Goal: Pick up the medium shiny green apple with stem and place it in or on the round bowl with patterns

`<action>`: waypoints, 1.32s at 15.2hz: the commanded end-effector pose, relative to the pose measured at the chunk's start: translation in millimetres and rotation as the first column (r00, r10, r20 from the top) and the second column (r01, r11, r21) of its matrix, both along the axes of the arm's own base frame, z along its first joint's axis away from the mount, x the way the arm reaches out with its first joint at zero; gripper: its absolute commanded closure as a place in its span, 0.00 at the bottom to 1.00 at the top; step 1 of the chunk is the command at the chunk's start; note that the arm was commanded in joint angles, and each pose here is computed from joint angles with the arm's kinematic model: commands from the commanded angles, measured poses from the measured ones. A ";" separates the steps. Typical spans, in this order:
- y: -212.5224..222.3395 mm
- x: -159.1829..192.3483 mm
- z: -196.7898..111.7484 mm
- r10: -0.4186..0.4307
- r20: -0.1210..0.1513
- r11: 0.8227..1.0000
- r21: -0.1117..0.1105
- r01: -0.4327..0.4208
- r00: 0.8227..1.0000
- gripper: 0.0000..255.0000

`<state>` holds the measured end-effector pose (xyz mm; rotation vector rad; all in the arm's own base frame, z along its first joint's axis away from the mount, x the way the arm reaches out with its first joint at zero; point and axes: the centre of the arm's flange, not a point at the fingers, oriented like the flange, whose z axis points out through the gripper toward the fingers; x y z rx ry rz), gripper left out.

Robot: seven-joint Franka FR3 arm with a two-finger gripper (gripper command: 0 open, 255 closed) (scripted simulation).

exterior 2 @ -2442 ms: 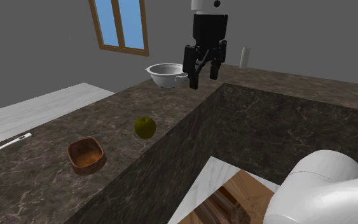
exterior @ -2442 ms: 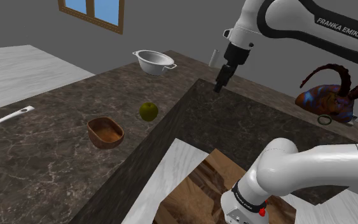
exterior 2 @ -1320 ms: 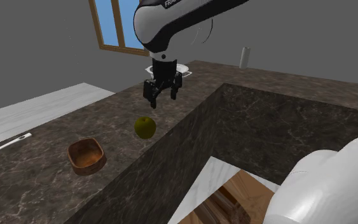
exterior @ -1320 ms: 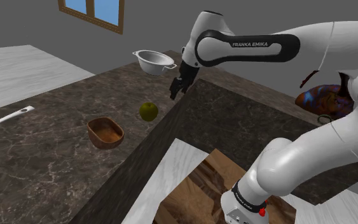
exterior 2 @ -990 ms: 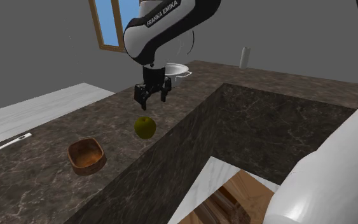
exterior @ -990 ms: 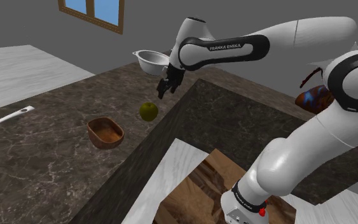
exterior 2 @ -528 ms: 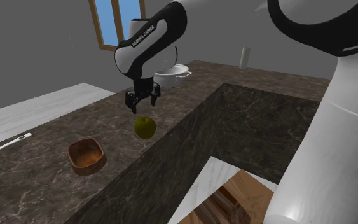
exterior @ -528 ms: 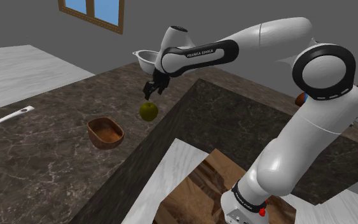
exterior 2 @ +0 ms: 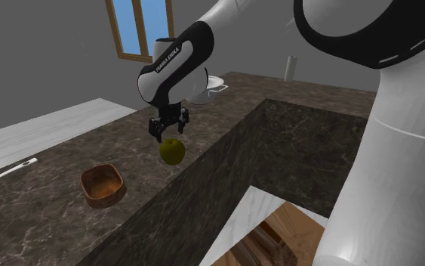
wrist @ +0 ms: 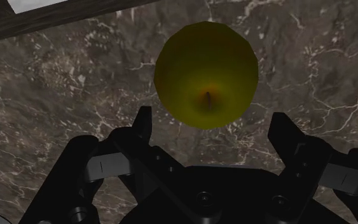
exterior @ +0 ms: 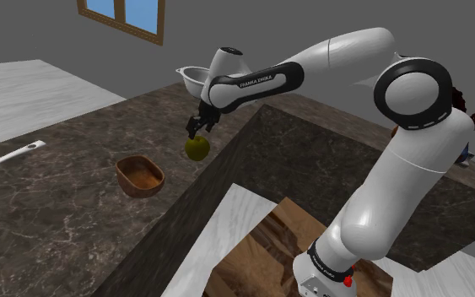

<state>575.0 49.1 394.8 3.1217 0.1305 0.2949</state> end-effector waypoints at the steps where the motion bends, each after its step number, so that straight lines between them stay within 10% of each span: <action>1: 0.1 0.4 -2.0 0.000 0.000 1.000 0.000 0.000 1.000 0.00; 6: 0.0 0.4 -2.0 0.000 0.000 1.000 0.000 0.000 1.000 0.00; 7: 0.0 0.4 -2.0 0.000 0.000 1.000 0.000 0.000 1.000 1.00; 20: 0.1 0.4 19.1 0.000 0.000 1.000 0.000 0.000 1.000 1.00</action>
